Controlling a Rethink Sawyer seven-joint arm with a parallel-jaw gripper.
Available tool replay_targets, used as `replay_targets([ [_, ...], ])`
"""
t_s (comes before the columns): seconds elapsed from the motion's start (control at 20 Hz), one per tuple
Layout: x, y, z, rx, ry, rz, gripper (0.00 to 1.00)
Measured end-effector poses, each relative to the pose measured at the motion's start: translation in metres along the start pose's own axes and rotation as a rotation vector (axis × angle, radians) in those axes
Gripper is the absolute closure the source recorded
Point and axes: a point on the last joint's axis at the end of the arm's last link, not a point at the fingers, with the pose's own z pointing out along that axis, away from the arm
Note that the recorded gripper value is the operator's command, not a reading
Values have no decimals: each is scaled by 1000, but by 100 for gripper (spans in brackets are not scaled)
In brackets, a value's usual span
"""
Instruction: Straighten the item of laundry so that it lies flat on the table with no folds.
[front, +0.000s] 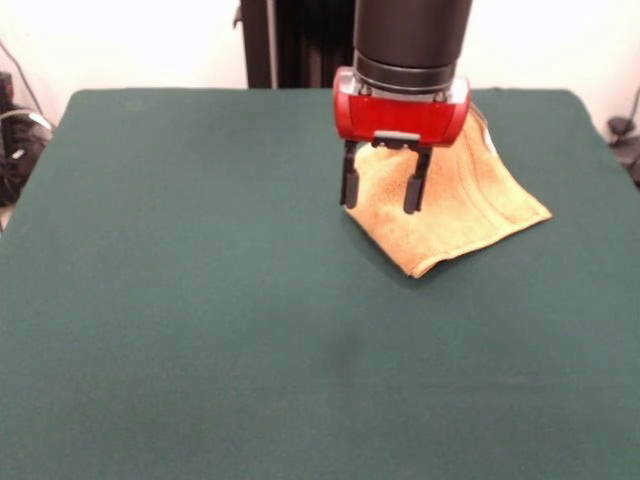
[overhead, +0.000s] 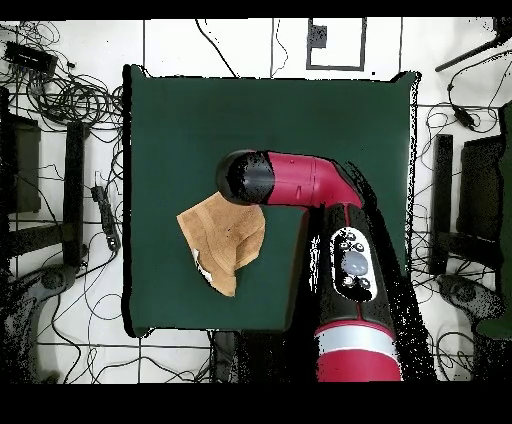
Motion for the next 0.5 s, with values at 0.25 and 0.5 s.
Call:
replay_targets([
  [0.25, 8, -1, 4, 1, 17, -2, 0],
  [0.5, 12, -2, 8, 0, 27, -2, 0],
])
